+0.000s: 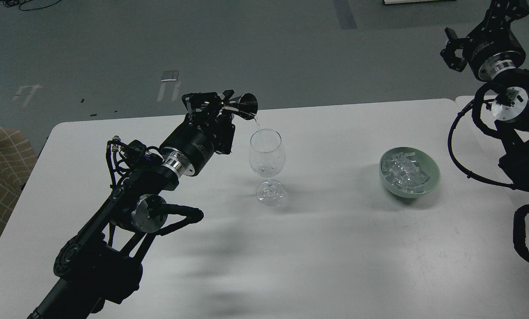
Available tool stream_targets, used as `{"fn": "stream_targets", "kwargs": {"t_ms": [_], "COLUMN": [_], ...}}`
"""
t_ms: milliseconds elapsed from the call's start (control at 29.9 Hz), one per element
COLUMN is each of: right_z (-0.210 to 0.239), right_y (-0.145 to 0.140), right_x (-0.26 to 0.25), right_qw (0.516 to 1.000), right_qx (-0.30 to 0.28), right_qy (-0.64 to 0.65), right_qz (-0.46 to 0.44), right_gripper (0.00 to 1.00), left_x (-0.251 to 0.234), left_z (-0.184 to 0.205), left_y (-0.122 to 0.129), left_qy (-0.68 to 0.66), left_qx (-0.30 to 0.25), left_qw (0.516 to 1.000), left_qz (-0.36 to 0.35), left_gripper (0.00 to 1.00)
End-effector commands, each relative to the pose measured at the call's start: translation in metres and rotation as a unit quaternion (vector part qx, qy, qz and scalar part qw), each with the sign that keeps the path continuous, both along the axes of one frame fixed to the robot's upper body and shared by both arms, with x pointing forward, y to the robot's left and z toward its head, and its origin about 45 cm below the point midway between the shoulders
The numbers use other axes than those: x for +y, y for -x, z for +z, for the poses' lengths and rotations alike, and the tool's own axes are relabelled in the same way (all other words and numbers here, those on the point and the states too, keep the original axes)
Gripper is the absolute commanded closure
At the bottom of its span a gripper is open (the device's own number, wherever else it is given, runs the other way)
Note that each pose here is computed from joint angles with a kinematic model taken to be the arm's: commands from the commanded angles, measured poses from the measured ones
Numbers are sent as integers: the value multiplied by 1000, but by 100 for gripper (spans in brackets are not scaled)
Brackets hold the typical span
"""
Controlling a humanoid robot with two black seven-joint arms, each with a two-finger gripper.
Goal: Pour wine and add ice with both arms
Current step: 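Tilt the jigger over the wine glass with the left gripper to pour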
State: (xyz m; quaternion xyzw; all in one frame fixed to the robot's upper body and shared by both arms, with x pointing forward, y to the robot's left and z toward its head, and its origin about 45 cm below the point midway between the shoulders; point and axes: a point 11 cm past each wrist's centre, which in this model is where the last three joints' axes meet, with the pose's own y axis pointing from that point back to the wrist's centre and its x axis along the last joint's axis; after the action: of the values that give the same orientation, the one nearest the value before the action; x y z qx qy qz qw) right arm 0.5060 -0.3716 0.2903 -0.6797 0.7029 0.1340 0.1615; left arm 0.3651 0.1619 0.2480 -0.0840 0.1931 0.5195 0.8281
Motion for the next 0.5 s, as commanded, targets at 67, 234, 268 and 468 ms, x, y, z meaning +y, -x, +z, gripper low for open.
{"fn": "stream_targets", "kwargs": {"t_ms": [67, 234, 268, 468], "right_z": [0, -1, -1, -1], "right_y": [0, 0, 0, 0], "right_x": [0, 0, 0, -1], "right_qw": [1000, 1000, 1000, 1000], "right_qx": [-1, 1, 1, 0], "right_qy": [0, 0, 0, 0], "right_qz": [0, 0, 0, -1], "right_gripper": [0, 0, 0, 0], "left_x": [-12, -15, -14, -14], "left_z": [-3, -3, -3, -3], "left_y": [4, 5, 4, 4], "left_qy": [-12, -26, -36, -47], "left_qx": [-1, -9, -14, -20], "left_qw": [1000, 999, 999, 998], "left_qz": [-20, -24, -23, -22], "left_gripper": [100, 100, 100, 100]}}
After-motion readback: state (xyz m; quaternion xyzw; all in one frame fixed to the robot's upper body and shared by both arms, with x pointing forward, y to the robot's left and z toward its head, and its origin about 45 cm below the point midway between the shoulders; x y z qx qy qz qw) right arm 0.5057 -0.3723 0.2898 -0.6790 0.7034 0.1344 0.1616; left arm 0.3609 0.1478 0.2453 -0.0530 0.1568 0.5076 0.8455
